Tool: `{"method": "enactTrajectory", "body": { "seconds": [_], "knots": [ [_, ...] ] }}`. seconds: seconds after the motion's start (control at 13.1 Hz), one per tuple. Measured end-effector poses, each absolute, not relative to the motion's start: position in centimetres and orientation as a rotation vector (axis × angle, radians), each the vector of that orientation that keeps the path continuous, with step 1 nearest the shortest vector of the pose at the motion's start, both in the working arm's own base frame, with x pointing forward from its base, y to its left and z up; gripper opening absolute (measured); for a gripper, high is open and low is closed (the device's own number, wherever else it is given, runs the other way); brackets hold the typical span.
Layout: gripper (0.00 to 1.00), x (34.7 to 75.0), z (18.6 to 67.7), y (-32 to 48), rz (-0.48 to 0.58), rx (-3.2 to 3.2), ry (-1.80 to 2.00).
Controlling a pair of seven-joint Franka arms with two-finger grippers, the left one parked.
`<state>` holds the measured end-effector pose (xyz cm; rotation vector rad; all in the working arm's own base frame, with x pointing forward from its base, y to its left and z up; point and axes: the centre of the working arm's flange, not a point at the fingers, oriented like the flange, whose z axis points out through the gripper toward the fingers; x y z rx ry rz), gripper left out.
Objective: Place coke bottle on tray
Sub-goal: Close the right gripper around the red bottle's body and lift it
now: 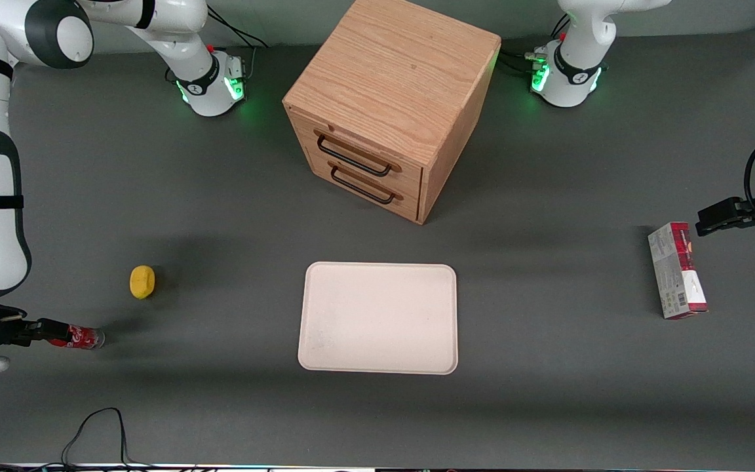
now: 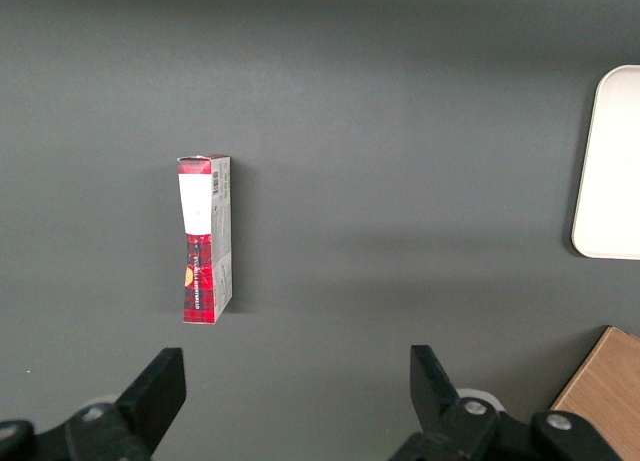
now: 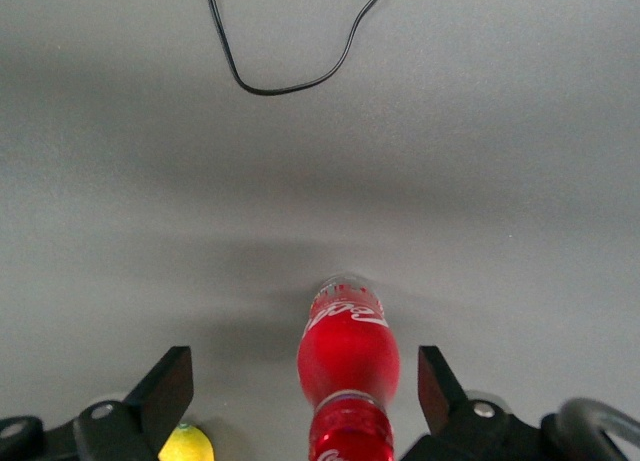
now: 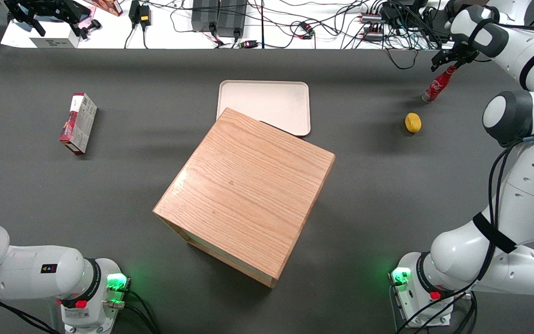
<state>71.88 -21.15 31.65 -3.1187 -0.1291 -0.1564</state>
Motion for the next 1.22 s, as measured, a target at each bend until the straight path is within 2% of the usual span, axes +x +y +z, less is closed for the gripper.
{"method": "enactTrajectory", "body": {
  "seconds": [0.3,0.46,0.84,1.22],
  "knots": [
    [1.0,71.3,31.3,-22.8,-0.148,-3.119,-0.144],
    [0.93,71.1,30.9,-23.3,-0.14,-3.118,-0.154],
    [0.35,71.2,31.1,-23.1,-0.146,-3.116,-0.158],
    [0.35,71.6,32.2,-21.8,-0.141,-3.108,-0.107]
  ]
}}
